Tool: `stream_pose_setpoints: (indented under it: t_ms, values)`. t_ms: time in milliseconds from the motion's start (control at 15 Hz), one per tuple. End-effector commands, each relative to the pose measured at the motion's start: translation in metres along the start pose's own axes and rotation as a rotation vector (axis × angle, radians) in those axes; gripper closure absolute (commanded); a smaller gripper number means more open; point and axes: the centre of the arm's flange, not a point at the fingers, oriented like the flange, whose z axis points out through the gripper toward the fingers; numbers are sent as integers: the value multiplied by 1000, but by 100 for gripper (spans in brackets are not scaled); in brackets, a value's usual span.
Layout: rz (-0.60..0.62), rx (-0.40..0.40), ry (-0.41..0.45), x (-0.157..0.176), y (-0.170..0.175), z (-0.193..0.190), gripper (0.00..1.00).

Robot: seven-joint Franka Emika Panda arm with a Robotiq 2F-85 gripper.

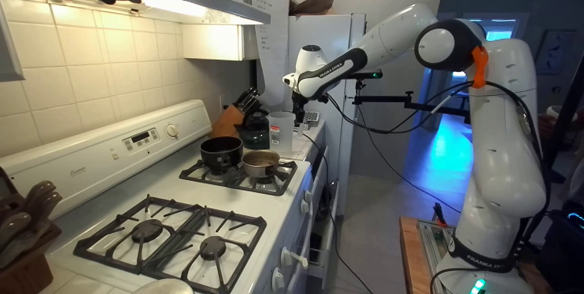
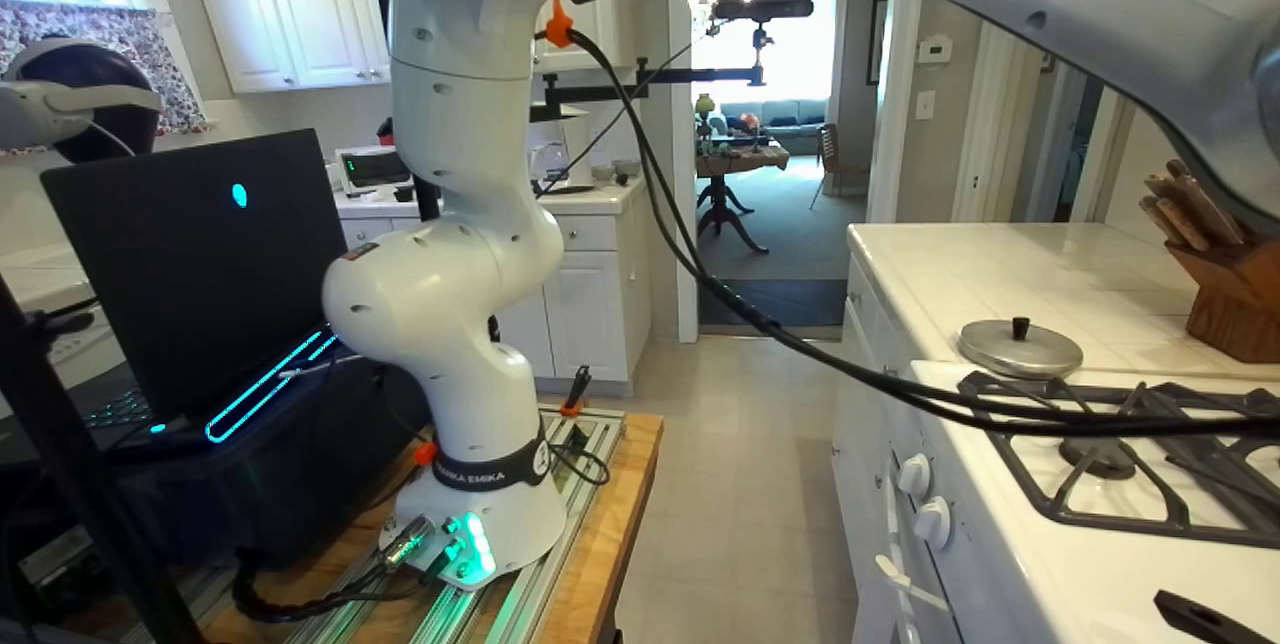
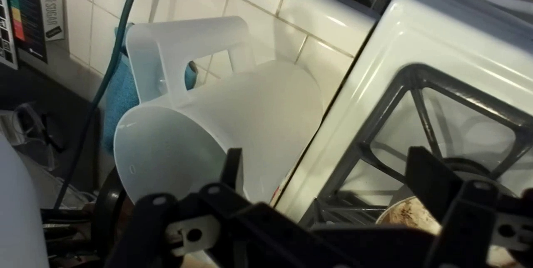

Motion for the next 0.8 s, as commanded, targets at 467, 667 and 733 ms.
stream_pose_setpoints:
  t_ms: [467, 667, 733]
  values:
    - [18, -69, 8, 1, 31, 22, 0]
    - [14, -45, 31, 6, 34, 26, 0]
    - [13, -40, 39, 7, 34, 26, 0]
